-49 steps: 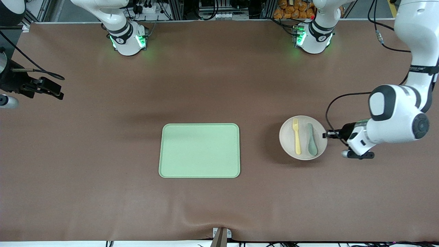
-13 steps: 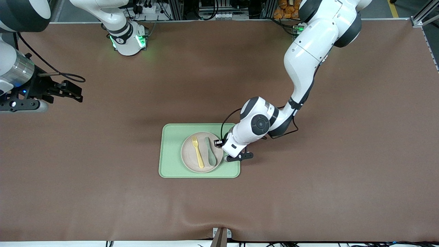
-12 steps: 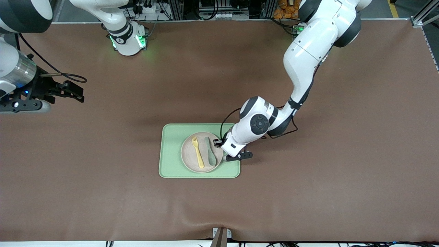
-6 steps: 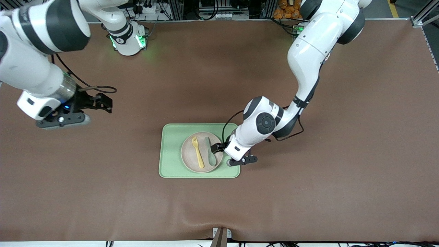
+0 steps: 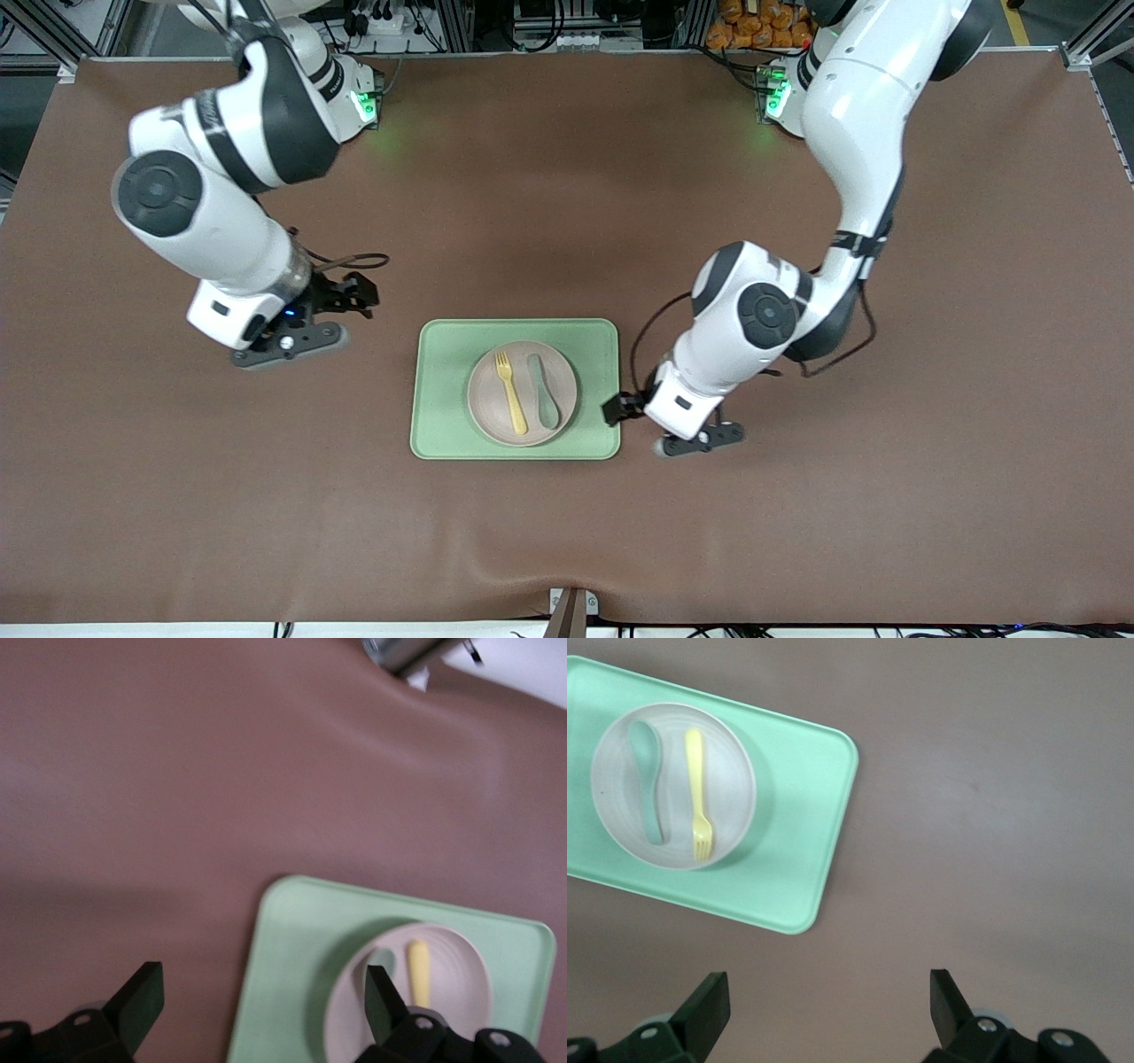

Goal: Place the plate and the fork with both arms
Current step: 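Withdraw the left gripper while the right gripper reaches over the plate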

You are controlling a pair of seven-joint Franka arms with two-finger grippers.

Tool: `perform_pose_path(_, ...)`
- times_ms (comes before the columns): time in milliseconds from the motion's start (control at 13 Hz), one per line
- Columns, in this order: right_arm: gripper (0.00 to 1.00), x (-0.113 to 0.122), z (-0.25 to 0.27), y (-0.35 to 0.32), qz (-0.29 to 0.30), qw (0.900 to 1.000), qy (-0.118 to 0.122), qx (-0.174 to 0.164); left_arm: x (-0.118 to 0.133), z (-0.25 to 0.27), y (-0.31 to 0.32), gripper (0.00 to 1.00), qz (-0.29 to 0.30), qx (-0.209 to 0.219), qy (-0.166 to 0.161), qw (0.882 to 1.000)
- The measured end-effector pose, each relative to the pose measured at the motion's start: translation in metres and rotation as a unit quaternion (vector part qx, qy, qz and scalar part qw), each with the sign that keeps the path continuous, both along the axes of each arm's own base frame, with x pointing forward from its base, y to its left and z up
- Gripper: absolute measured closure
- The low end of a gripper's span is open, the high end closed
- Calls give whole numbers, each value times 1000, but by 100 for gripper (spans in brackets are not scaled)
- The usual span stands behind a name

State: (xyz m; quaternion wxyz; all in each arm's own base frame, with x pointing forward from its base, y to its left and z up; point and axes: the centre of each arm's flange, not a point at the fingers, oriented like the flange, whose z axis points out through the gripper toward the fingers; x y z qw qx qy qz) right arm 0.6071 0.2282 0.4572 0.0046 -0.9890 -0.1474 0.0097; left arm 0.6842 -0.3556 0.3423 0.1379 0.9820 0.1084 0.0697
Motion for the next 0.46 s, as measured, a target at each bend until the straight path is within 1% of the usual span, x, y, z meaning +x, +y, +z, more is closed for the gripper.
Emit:
perform_pose_path(154,0,6,-34,33,21,1000,-15,7,9,21,35,0,3,36,0,999)
perform_pose_path(232,0,8,-52,49,28,999,-22,11,12,29,51,0,-5,52,2,999)
perform_pose_path(463,0,14,-95,76,37,999,-35,19,26,46,103,0,-49,80,-5,996)
